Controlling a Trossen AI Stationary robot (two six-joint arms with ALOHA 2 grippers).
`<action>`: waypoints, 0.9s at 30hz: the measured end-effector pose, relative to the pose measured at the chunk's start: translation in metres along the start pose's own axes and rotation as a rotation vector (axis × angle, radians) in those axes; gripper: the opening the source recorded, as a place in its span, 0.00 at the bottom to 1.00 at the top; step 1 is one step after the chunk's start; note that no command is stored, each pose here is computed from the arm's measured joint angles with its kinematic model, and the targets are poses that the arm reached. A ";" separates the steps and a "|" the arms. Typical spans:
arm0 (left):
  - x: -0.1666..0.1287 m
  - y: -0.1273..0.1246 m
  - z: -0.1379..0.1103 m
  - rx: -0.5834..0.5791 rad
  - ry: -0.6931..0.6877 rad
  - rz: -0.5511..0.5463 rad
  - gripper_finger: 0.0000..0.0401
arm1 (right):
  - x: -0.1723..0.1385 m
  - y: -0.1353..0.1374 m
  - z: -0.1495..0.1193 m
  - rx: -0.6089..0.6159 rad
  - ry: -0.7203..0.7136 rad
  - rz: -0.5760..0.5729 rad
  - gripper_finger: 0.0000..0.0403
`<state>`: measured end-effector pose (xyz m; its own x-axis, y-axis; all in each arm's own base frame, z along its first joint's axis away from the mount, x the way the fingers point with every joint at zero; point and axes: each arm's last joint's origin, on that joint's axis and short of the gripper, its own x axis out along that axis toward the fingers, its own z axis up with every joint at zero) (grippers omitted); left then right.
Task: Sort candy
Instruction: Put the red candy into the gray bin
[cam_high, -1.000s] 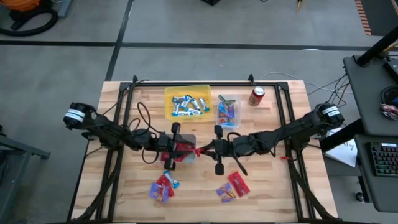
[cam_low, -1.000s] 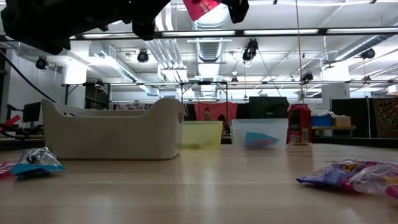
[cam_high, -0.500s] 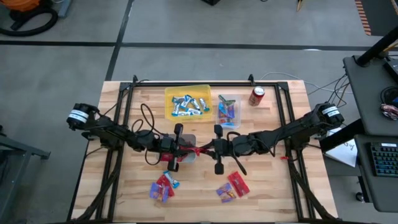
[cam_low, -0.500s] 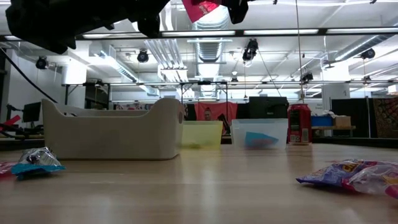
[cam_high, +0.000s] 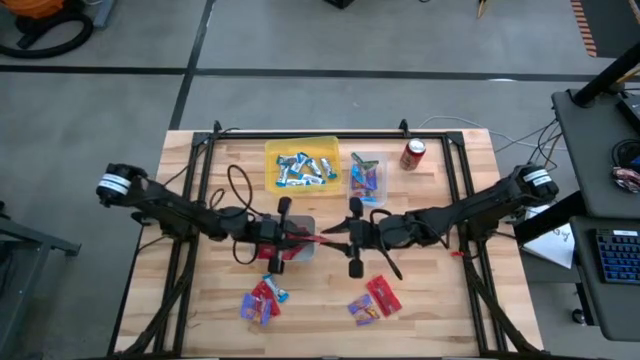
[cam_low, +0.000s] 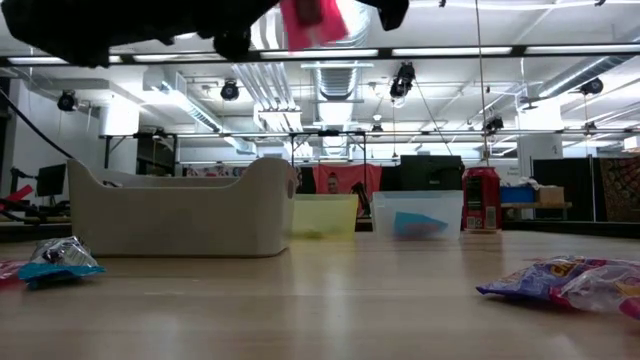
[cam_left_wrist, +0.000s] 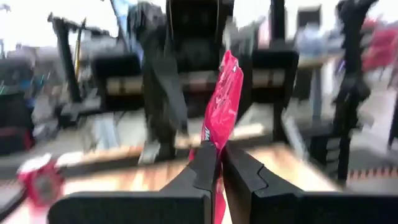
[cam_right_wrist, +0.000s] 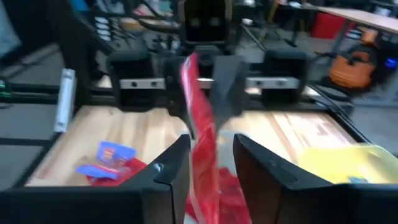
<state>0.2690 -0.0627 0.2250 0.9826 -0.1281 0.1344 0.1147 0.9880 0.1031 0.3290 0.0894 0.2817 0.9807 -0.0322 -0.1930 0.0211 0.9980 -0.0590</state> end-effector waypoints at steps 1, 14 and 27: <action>-0.003 0.001 0.001 0.006 0.050 0.017 0.00 | -0.002 -0.001 0.000 0.001 0.014 -0.019 0.29; -0.058 0.011 0.014 -0.164 0.748 0.199 0.00 | -0.006 -0.005 -0.004 0.014 0.084 -0.096 0.30; -0.028 0.008 0.015 -0.078 1.246 0.228 0.00 | -0.006 -0.005 -0.006 0.008 0.100 -0.098 0.30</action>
<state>0.2403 -0.0529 0.2364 0.4472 0.1701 -0.8781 -0.1077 0.9848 0.1360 0.3219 0.0842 0.2771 0.9495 -0.1339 -0.2837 0.1173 0.9903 -0.0747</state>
